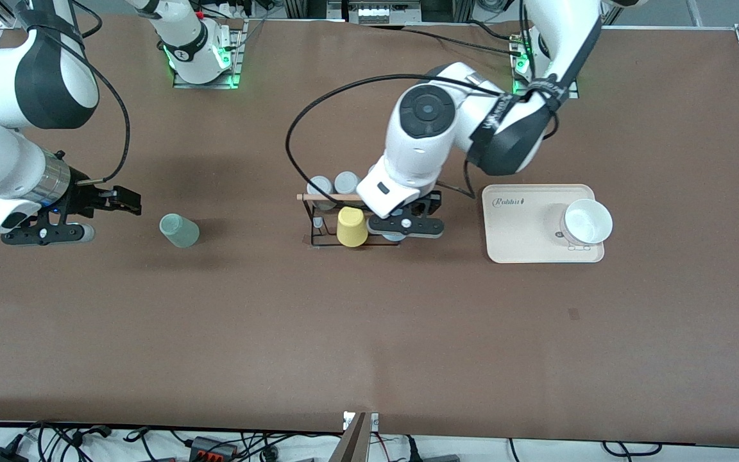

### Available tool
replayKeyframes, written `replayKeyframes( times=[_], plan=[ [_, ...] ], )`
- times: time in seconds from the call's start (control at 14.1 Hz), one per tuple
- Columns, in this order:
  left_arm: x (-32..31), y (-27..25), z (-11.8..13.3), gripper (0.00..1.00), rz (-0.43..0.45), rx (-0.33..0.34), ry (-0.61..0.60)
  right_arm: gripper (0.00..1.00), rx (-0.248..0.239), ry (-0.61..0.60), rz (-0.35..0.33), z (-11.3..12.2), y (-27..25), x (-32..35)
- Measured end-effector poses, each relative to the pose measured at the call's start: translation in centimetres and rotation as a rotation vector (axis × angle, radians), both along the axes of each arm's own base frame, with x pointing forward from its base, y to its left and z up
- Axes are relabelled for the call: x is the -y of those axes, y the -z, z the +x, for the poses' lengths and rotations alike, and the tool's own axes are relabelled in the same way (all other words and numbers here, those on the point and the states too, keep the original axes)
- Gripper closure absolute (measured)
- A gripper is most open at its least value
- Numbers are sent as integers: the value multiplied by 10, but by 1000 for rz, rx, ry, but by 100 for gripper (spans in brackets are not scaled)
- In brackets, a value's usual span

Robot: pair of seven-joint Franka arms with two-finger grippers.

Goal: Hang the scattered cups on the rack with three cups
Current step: 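Carry the light blue cup with the left gripper to the wire rack, then hang the blue cup beside the yellow cup and open the left gripper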

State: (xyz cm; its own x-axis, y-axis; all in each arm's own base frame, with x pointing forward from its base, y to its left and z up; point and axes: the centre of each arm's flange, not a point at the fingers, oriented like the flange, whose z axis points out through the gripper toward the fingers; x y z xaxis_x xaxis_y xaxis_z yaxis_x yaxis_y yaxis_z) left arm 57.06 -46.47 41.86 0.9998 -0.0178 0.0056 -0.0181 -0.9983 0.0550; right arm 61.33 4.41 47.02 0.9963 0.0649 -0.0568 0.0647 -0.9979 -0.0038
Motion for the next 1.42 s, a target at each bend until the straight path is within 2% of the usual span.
replayKeyframes(
  times=[0.14, 0.28, 0.64, 0.92, 1.42],
  plan=[
    [9, 9, -5, 35, 9, -6, -1, 0, 24, 2, 2, 2, 2, 0],
    [11, 12, -6, 35, 13, -8, 0, 0, 27, 27, 1, 1, 7, 0],
    [12, 26, -5, 35, 24, -21, -13, 0, 18, 60, -1, -3, 12, 0],
    [23, 38, -6, 35, -4, 0, -28, 0, 11, 61, -2, -4, 15, 0],
    [21, 64, -11, 35, 20, -23, -36, 0, 2, 67, -4, -4, 20, 2]
  ],
)
